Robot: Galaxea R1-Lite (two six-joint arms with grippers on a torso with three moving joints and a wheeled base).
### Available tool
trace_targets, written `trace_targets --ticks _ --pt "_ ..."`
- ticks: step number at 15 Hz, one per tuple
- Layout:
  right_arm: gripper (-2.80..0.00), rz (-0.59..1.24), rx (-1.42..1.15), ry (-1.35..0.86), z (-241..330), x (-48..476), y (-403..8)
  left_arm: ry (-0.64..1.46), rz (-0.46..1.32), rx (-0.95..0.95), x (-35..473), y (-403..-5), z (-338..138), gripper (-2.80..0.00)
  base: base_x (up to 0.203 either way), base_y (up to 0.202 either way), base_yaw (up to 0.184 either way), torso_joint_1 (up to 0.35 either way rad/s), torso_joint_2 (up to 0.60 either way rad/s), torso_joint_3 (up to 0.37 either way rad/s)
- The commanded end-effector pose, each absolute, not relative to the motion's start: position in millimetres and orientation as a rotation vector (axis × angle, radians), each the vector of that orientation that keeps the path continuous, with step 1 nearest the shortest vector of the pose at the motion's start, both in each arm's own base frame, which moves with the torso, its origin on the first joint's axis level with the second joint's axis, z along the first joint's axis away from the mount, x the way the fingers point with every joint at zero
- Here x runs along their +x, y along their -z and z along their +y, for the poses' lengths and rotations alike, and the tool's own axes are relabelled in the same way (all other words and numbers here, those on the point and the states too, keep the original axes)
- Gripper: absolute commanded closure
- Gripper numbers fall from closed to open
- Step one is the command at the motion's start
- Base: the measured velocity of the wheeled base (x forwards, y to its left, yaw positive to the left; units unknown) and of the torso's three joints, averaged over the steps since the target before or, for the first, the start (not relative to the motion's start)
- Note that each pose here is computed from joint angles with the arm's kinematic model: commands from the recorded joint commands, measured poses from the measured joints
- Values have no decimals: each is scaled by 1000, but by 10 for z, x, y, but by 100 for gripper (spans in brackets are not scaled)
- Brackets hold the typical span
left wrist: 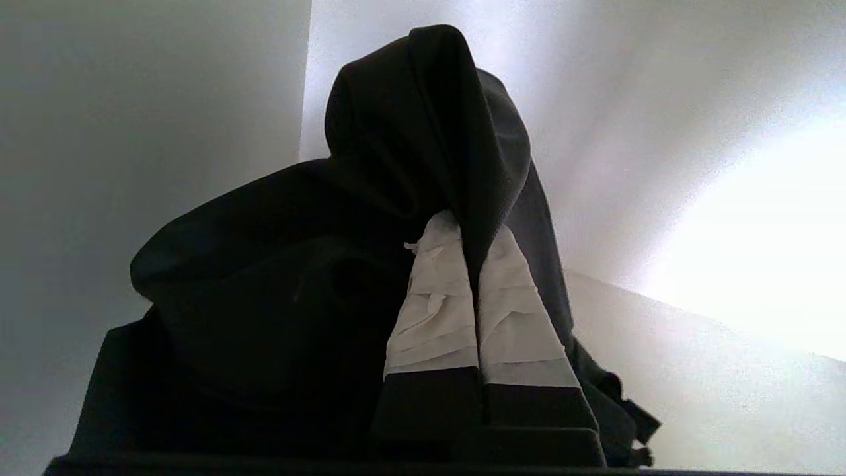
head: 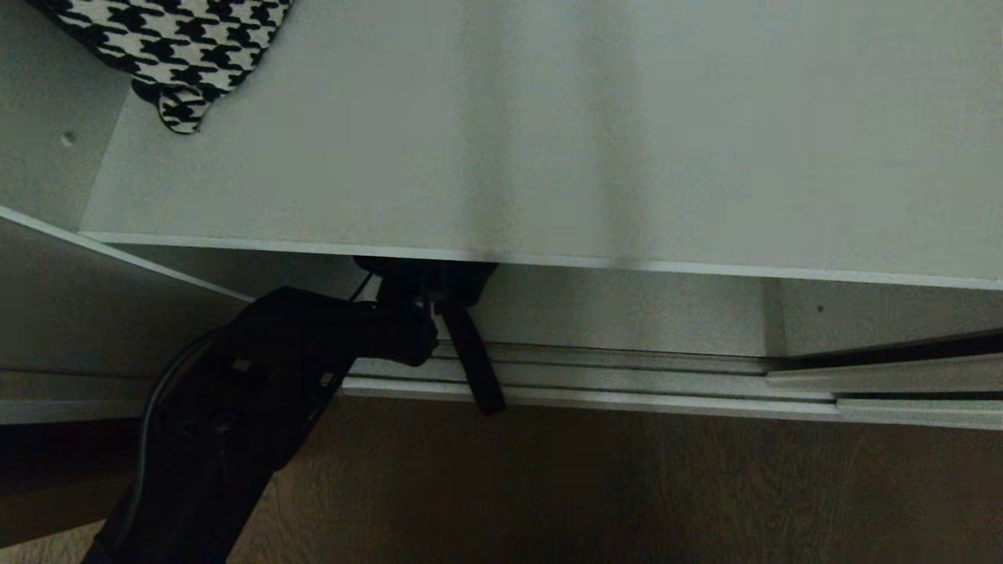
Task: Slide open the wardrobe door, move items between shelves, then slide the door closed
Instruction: Place the bag on the lower shelf
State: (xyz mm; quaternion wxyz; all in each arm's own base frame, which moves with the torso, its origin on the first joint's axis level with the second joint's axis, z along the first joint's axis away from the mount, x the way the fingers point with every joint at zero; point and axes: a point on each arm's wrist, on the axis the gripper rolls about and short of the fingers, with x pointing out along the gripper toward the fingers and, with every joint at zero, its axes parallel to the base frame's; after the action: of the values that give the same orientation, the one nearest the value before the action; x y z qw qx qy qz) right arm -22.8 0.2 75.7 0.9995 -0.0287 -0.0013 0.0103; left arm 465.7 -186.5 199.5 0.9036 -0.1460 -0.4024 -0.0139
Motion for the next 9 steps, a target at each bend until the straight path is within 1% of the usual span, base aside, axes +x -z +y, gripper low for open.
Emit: trace_targets --ticks 1,4,9 --pt "0 -5 -58 -21 2 -229 -753 26 -863 -313 4623 -2088 -1860 0 0 0 0 0 0 0" --pt "0 -7 -58 -21 2 -230 -757 23 -876 -319 4592 -2161 -1851 0 0 0 0 0 0 0" --pt "0 -7 -58 -21 2 -230 -757 11 -935 -359 4439 -2489 -1812 0 0 0 0 0 0 0"
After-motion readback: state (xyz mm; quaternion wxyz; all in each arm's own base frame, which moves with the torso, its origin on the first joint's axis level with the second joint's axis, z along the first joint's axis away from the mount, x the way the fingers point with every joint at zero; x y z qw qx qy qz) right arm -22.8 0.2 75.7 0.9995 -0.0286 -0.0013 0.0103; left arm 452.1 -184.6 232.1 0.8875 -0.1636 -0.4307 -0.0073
